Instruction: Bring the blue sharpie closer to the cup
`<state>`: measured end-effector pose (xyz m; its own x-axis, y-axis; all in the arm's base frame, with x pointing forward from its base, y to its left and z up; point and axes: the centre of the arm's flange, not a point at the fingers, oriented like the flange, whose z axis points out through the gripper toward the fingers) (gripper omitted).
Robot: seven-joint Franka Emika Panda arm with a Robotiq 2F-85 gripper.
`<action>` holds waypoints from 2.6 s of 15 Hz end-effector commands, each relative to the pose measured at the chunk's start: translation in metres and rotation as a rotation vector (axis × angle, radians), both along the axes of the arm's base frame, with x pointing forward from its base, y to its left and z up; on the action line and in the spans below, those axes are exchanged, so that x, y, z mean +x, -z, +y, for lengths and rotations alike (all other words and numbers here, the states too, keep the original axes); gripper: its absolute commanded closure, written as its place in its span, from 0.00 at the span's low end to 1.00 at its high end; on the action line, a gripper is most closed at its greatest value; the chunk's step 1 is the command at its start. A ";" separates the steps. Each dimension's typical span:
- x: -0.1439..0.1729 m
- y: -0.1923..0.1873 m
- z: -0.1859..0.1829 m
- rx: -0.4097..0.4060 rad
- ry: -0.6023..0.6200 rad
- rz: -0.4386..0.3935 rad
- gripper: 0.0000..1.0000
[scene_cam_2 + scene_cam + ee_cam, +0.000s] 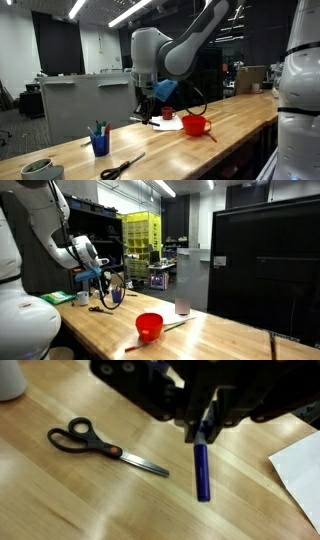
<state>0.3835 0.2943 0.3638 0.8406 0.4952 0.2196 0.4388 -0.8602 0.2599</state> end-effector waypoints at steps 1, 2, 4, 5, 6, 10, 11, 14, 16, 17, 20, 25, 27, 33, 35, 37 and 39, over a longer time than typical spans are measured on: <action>0.039 -0.001 0.002 0.013 0.084 0.086 0.97; 0.042 0.001 0.001 0.012 0.105 0.109 0.97; 0.040 0.001 -0.007 0.018 0.109 0.135 0.97; 0.040 0.007 -0.012 0.018 0.110 0.105 0.88; 0.042 0.008 -0.012 0.023 0.112 0.117 0.88; 0.040 0.008 -0.010 0.023 0.110 0.124 0.88; 0.040 0.008 -0.010 0.022 0.110 0.124 0.97; 0.059 0.017 -0.005 0.020 0.135 0.132 0.97; 0.073 0.023 0.000 0.031 0.150 0.133 0.97; 0.080 0.026 0.003 0.038 0.160 0.139 0.97; 0.101 0.040 0.018 0.062 0.186 0.162 0.97; 0.148 0.068 0.037 0.074 0.344 0.141 0.97; 0.166 0.066 0.033 0.093 0.441 0.097 0.97; 0.209 0.041 0.000 0.123 0.671 0.023 0.97; 0.209 0.030 -0.024 0.116 0.731 0.021 0.97; 0.207 0.024 -0.043 0.113 0.771 0.027 0.97; 0.206 0.026 -0.063 0.128 0.791 0.078 0.97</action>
